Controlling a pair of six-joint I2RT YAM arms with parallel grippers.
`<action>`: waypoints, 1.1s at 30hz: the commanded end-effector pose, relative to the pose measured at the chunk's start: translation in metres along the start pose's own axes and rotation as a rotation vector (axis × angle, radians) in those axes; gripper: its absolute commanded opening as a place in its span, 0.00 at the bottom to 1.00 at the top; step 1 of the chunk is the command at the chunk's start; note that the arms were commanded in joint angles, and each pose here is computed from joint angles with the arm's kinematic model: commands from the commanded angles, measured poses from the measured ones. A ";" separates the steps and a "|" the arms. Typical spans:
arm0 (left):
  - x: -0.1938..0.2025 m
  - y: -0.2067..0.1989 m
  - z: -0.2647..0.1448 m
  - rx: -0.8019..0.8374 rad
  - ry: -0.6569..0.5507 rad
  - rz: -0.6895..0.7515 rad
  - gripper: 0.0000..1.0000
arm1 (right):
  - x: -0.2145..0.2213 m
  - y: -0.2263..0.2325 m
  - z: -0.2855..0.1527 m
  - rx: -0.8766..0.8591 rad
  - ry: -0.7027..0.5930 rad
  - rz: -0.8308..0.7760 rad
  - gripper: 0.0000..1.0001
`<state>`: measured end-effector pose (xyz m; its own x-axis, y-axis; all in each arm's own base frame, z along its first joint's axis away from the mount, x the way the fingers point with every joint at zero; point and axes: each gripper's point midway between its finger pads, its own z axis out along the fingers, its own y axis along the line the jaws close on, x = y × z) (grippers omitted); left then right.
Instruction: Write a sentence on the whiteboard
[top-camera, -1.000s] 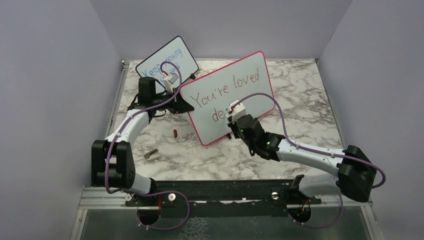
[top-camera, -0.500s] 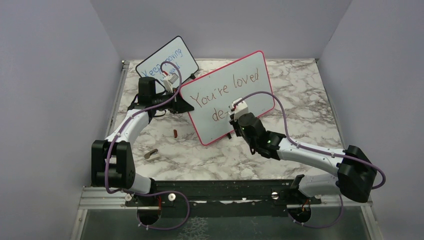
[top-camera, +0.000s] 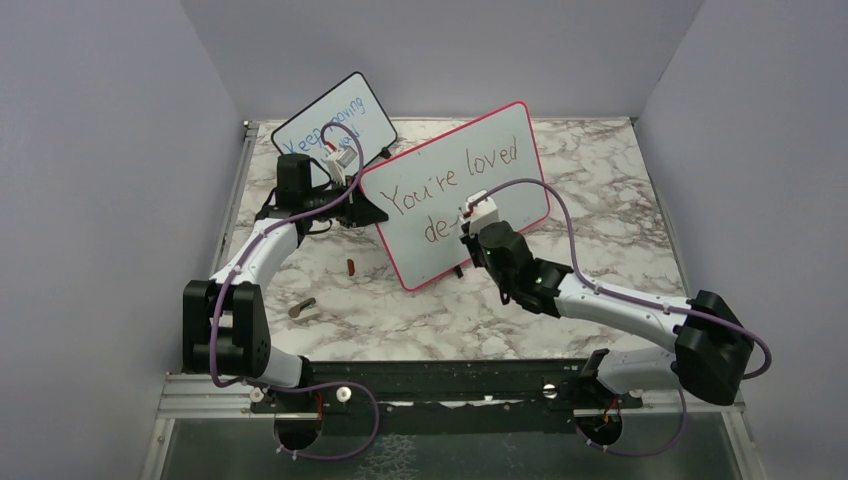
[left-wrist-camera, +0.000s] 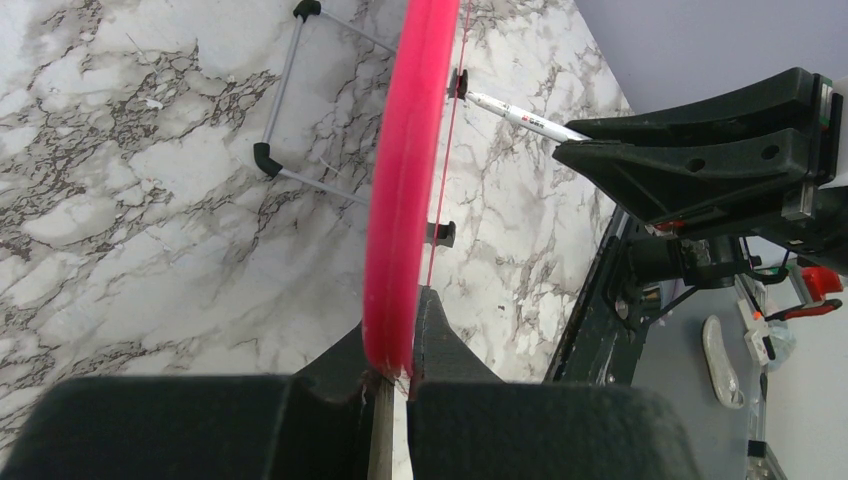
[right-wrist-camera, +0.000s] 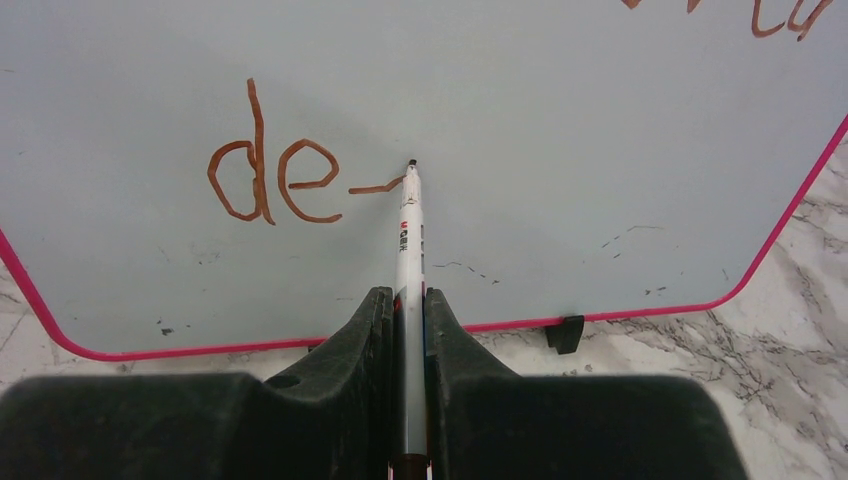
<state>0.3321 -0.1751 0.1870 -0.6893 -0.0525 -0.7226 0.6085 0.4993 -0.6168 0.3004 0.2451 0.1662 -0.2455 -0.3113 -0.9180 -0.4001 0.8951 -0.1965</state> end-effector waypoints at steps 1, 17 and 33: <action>0.013 0.026 -0.002 -0.126 0.032 -0.051 0.00 | -0.026 0.003 0.005 -0.018 -0.062 -0.001 0.00; 0.012 0.026 -0.001 -0.124 0.033 -0.053 0.00 | -0.020 0.027 0.005 -0.153 -0.028 -0.041 0.00; 0.012 0.027 -0.001 -0.129 0.033 -0.054 0.00 | 0.017 0.028 -0.006 -0.181 0.077 -0.054 0.01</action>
<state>0.3319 -0.1751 0.1868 -0.6912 -0.0524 -0.7208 0.6067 0.4997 -0.6182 0.2944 0.2677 0.1722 -0.2195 -0.3438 -0.9131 -0.5202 0.8329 -0.1886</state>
